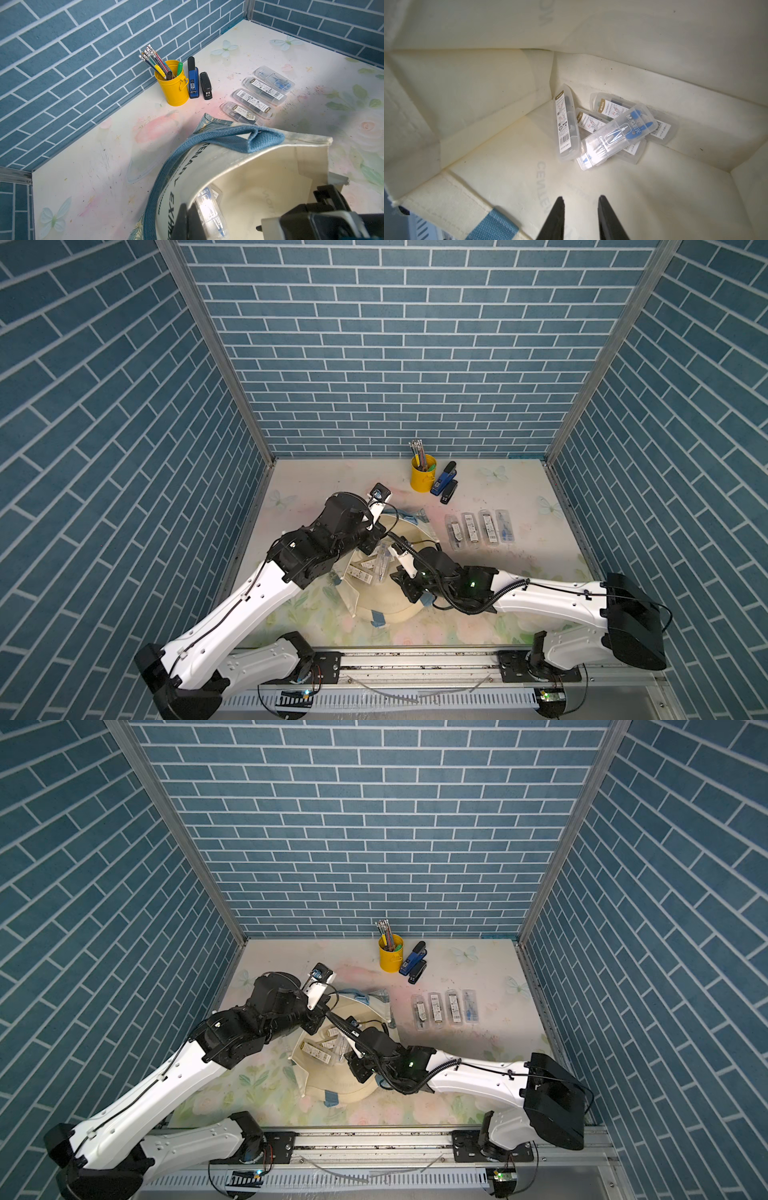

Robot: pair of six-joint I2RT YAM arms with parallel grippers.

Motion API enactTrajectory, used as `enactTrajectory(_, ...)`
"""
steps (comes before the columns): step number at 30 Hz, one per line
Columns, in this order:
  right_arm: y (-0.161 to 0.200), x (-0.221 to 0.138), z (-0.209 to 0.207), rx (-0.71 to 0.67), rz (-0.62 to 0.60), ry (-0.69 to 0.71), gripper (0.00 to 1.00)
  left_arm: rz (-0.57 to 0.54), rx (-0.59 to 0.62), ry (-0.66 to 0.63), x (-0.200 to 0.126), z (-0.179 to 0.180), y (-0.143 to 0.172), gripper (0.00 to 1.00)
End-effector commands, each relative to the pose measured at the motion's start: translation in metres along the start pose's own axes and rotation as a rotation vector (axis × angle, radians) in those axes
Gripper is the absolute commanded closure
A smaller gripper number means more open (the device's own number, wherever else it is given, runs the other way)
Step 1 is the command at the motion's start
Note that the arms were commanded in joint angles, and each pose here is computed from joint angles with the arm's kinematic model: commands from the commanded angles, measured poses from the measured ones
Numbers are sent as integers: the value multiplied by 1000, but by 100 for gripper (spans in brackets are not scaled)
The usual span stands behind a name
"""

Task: Take out the compass set from the canvas bag
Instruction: Pick up the compass set from the canvas bag.

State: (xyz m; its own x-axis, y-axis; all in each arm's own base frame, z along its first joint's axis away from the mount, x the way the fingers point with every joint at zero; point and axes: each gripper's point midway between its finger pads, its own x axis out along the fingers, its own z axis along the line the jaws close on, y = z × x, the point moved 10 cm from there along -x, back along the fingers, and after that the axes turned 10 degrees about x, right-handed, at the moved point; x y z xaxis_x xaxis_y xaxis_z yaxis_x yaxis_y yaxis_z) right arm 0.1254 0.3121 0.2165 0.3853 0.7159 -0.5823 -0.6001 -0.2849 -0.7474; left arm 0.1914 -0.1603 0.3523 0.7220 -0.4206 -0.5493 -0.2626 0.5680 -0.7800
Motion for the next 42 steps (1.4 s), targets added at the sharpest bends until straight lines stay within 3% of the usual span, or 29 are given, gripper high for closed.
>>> enactTrajectory(1, 1, 9, -10, 131, -54, 44, 78, -88, -42, -26, -9, 4, -9, 100)
enactTrajectory(4, 11, 15, -20, 219, -62, 77, 76, -94, -58, -40, -15, 6, -9, 100)
enactTrajectory(15, 19, 27, -42, 287, -42, 130, 70, -133, -90, -74, -27, 9, -5, 100)
enactTrajectory(26, -8, 63, -47, 472, -77, 169, 50, -155, -106, -30, -18, 6, -10, 100)
enactTrajectory(29, -15, 72, -41, 462, -74, 107, 47, -153, -104, -30, -17, 5, -8, 100)
enactTrajectory(32, -19, 80, -29, 363, -73, -47, 49, -150, -97, -38, -17, 5, -5, 100)
enactTrajectory(34, -18, 83, -29, 345, -78, -58, 48, -151, -87, -42, -17, 5, -4, 100)
enactTrajectory(37, -16, 93, -32, 366, -32, 6, 48, -148, -73, -39, -17, 4, -3, 100)
enactTrajectory(42, -12, 100, -47, 408, 51, 261, 43, -147, -72, -28, -15, 3, -3, 100)
